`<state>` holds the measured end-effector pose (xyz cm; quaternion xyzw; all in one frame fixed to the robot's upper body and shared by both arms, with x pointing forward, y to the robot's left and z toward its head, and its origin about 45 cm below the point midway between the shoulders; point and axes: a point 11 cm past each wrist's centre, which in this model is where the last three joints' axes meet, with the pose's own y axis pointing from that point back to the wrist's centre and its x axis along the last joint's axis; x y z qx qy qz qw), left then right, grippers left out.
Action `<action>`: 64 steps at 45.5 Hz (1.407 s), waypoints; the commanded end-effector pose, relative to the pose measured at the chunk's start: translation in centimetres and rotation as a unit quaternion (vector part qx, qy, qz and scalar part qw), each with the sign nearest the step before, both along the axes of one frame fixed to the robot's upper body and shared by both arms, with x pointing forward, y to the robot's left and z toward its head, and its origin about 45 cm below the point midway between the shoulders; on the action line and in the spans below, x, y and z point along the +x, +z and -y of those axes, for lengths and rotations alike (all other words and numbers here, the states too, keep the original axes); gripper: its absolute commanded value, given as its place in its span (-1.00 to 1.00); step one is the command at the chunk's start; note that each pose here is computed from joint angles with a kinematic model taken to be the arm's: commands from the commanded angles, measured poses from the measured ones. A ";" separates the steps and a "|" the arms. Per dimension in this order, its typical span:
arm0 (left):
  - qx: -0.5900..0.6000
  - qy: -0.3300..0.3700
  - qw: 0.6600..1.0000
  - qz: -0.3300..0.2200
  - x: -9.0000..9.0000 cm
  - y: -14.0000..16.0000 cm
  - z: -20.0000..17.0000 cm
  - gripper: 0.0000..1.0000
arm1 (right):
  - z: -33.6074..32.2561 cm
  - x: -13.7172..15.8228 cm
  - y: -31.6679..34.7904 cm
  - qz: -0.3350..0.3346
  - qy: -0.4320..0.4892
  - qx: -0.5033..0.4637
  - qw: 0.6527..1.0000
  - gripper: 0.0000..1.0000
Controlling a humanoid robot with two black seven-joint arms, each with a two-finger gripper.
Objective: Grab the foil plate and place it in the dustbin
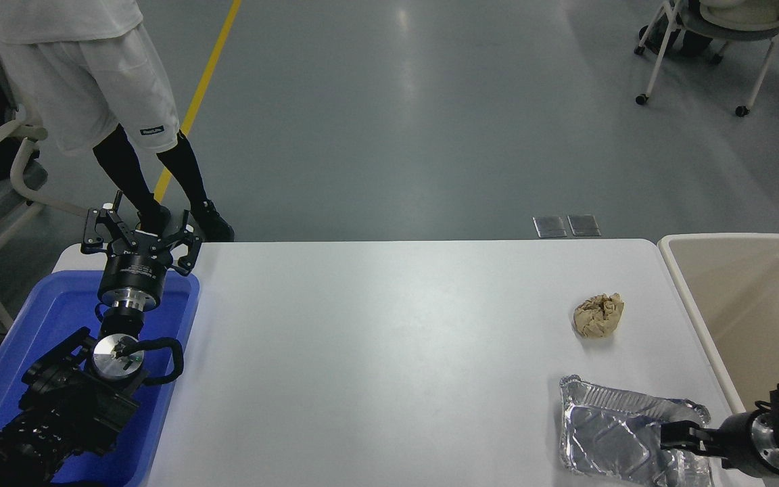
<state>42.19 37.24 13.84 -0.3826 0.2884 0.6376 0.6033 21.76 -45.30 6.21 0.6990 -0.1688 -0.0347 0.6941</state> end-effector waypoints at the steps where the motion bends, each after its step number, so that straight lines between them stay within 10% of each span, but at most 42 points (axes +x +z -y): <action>1: 0.000 0.000 1.000 0.000 0.0 0.0 0.0 0.98 | 0.2 -0.7 -0.1 -0.013 -0.001 -0.002 1.000 -0.43; 7: 0.000 0.000 1.000 0.000 0.0 0.0 0.0 0.98 | 0.0 -0.9 -0.2 -0.016 -0.020 0.008 1.000 -1.00; 36: 0.001 -0.002 1.000 0.000 0.0 0.0 0.1 0.98 | 0.9 -0.3 2.8 -0.050 -0.091 0.053 0.993 -1.00; 64: 0.001 -0.002 1.000 0.000 0.0 0.0 0.1 0.98 | 0.2 6.0 16.7 -0.082 0.038 0.035 0.995 -1.00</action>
